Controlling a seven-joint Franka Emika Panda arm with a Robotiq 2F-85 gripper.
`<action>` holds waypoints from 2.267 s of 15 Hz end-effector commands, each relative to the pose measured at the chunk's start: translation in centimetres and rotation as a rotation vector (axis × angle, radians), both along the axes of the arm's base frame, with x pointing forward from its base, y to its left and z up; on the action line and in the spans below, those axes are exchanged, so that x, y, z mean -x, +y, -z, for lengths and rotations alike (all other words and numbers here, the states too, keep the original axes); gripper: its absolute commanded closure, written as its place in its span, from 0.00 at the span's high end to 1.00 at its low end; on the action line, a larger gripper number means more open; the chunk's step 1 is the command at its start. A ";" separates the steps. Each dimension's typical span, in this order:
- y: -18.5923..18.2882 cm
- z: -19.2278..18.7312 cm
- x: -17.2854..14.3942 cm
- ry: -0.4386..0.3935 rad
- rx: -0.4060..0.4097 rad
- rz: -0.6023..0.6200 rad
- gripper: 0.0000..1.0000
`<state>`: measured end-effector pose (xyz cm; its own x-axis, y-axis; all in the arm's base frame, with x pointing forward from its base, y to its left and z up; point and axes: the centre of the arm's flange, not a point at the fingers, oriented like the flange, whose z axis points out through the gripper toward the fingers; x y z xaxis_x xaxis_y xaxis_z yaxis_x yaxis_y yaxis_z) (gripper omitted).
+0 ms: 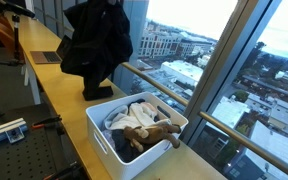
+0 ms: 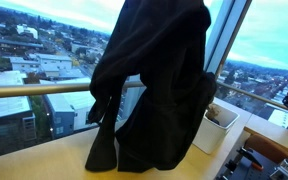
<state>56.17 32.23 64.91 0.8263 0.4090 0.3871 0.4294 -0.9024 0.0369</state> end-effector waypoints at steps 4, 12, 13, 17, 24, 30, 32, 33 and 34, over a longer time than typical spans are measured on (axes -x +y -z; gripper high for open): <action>-3.5 12.2 1.6 0.062 -0.005 0.026 0.03; 0.5 25.8 3.5 0.158 0.041 -0.041 0.03; 0.8 26.8 3.8 0.168 0.045 -0.049 0.03; -0.2 26.9 4.0 0.181 0.038 -0.030 0.38; -8.3 19.0 1.8 0.099 -0.008 0.086 0.87; -17.5 18.3 0.2 0.055 0.006 0.211 1.00; -21.2 19.6 -0.8 0.055 0.028 0.259 1.00; -23.7 20.1 -1.3 0.062 0.034 0.287 1.00; -25.8 21.0 -1.9 0.068 0.042 0.318 1.00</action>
